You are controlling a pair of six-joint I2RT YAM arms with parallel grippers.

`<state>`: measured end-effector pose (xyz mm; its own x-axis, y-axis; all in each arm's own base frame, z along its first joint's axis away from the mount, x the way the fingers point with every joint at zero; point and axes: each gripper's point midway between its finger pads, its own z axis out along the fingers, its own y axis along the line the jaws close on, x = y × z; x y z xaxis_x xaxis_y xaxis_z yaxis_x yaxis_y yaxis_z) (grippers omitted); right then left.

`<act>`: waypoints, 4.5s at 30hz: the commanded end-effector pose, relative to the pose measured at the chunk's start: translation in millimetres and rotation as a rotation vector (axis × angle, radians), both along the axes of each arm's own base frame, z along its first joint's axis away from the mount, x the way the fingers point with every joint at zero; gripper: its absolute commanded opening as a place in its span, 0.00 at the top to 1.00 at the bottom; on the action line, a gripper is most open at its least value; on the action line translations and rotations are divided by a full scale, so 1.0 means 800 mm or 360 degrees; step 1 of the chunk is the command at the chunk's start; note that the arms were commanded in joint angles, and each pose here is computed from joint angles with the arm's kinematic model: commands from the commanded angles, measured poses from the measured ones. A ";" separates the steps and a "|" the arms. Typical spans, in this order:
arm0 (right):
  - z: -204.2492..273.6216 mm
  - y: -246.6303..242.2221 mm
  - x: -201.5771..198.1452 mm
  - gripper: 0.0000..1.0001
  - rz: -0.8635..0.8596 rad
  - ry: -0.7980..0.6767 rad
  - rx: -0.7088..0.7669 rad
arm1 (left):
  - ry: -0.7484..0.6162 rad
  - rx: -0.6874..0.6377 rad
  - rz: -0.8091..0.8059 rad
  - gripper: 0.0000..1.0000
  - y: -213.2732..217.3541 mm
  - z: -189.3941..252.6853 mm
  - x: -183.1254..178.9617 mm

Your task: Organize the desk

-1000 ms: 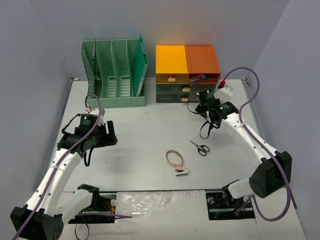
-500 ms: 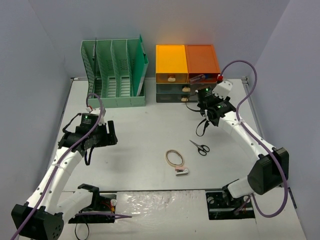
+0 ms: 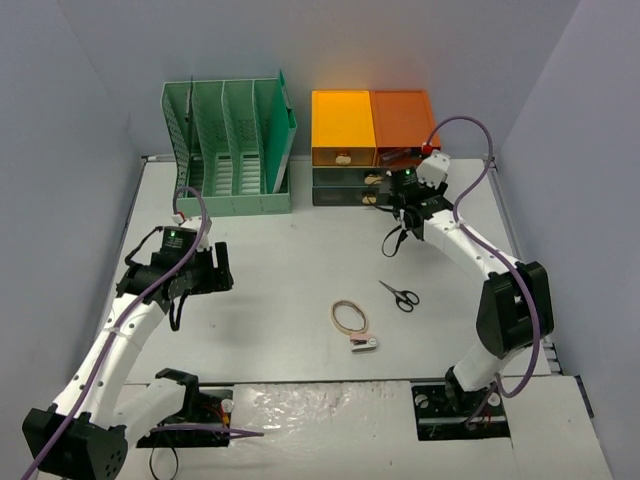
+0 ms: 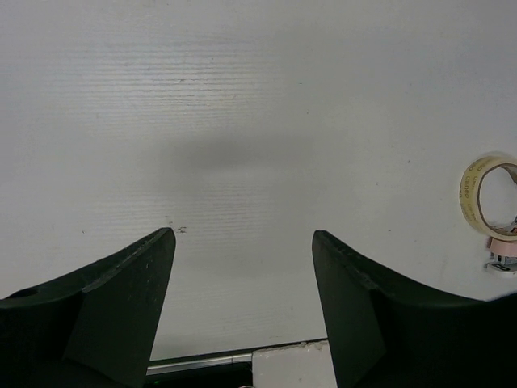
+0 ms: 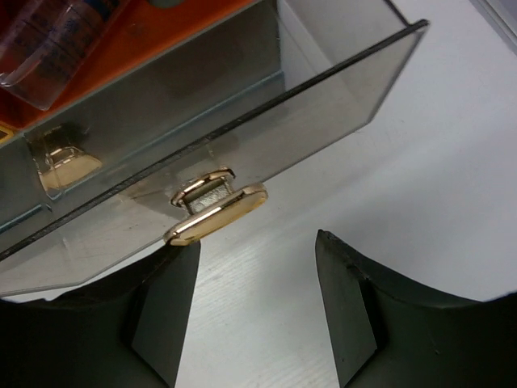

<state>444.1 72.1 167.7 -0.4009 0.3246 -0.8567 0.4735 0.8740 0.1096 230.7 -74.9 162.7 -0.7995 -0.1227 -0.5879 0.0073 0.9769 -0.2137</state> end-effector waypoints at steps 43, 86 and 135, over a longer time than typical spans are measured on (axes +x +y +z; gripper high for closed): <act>0.103 0.178 0.071 0.40 0.0760 -0.0378 0.0633 | -0.0187 -0.0016 -0.0012 0.34 -0.004 0.043 0.023; 0.114 0.230 0.134 0.45 0.0634 -0.0881 0.2006 | -0.0174 0.0010 0.0016 0.34 0.003 0.042 0.013; 0.084 0.194 0.095 1.00 0.0507 -0.0792 0.1917 | -0.0164 0.0006 0.0004 0.34 0.002 0.039 0.014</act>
<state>537.1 241.8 203.2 -0.3618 0.9215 -0.1410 0.0131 0.1562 0.9876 231.1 -69.9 171.3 -0.7798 -0.1179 -0.6149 0.0050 0.9809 -0.1945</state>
